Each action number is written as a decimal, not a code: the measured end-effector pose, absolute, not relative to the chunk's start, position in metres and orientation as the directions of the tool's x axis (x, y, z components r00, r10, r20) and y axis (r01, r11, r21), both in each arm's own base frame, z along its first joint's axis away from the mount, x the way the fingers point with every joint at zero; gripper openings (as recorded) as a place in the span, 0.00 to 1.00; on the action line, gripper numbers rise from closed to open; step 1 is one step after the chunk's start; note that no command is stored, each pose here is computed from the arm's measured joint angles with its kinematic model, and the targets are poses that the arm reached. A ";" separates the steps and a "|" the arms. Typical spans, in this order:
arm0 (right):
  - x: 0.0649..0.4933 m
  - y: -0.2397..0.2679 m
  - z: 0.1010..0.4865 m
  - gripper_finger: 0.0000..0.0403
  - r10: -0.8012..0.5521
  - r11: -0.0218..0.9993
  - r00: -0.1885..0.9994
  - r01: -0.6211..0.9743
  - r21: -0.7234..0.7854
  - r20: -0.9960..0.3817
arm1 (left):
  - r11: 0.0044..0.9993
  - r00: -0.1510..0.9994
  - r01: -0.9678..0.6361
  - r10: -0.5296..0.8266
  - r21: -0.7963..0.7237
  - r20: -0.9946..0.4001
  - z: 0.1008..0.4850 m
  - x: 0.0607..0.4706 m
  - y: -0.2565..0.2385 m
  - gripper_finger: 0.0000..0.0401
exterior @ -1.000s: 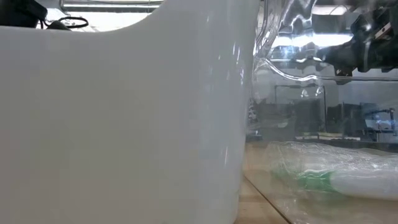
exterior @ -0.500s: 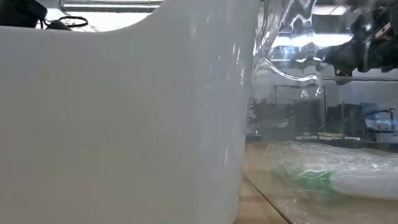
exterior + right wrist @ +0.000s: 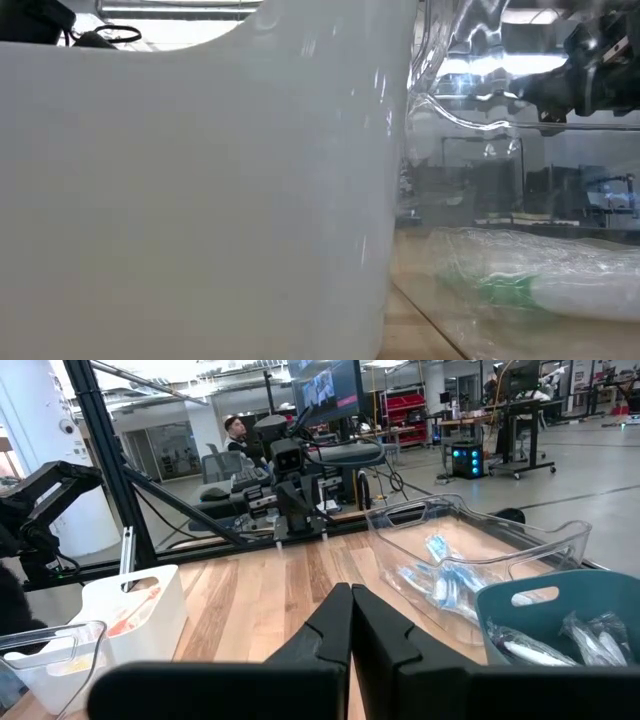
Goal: Pick & Place Toothbrushes
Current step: Return to Home Position
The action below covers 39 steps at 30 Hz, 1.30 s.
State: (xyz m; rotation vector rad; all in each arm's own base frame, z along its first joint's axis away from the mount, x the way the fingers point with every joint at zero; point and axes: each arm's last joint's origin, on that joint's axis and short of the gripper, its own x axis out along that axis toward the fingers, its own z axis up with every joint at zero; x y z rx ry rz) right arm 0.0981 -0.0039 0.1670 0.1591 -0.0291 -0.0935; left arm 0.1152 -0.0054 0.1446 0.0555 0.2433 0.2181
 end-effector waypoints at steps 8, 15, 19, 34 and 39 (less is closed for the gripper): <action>0.098 -0.004 0.167 0.00 -0.095 0.983 0.995 0.091 0.159 0.021 | 0.975 0.948 -0.208 0.221 0.079 -0.228 0.145 0.115 -0.005 0.00; 0.098 -0.004 0.167 0.00 -0.095 0.983 0.995 0.091 0.159 0.021 | 0.975 0.949 -0.209 0.221 0.079 -0.227 0.145 0.115 -0.005 0.00; 0.098 -0.004 0.167 0.00 -0.096 0.983 0.995 0.091 0.159 0.021 | 0.974 0.948 -0.211 0.224 0.079 -0.226 0.145 0.115 -0.005 0.00; 0.098 -0.004 0.167 0.00 -0.095 0.983 0.995 0.091 0.159 0.021 | 0.974 0.950 -0.212 0.224 0.076 -0.217 0.146 0.116 -0.005 0.00; 0.098 -0.004 0.167 0.00 -0.096 0.983 0.995 0.091 0.159 0.021 | 0.974 0.951 -0.212 0.223 0.074 -0.213 0.147 0.116 -0.005 0.00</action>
